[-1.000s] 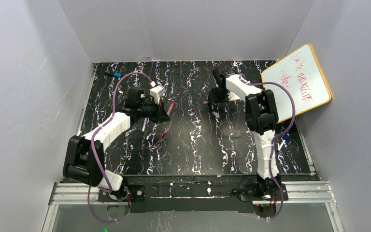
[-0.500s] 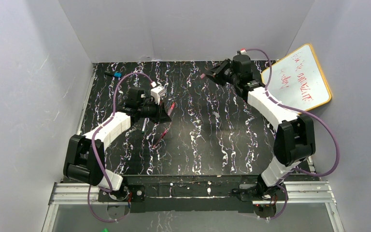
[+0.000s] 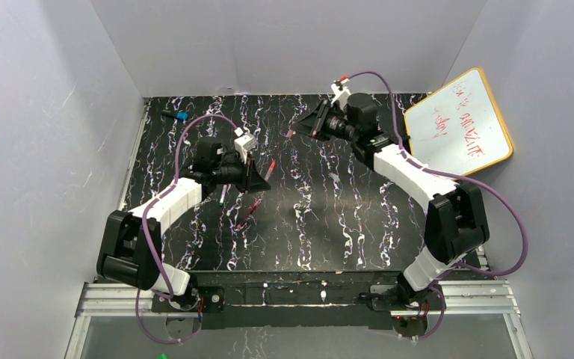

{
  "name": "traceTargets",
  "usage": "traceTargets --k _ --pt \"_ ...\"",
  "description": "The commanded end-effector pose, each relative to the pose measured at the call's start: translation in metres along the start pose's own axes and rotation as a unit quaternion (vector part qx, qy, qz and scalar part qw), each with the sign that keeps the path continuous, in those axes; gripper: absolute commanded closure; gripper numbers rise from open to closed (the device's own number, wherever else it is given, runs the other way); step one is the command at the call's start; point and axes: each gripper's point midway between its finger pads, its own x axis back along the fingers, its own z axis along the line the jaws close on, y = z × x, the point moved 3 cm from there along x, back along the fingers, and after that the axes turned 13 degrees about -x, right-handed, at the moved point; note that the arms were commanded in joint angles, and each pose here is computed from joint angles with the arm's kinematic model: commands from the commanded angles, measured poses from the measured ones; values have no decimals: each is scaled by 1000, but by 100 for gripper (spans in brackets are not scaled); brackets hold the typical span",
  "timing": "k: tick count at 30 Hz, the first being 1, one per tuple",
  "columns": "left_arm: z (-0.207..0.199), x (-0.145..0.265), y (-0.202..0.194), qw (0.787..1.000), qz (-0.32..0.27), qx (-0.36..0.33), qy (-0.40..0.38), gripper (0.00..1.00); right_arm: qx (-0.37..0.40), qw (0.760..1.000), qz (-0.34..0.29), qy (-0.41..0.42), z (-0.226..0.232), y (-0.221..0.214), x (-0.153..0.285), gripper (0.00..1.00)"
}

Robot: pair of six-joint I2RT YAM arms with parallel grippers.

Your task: Insert the pens into the pen caps

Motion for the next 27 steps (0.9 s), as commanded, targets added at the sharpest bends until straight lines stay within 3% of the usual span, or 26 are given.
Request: traceTargets --k 1,13,27 --pt "-13 7 17 999 -33 -24 -24 100 53 997 38 42 28 -33 2 99" --pt "-18 10 23 998 -45 -34 -31 100 65 996 63 24 19 -68 -4 99" --pt "-21 11 25 997 -50 -37 -36 100 69 997 45 14 10 -66 -6 99"
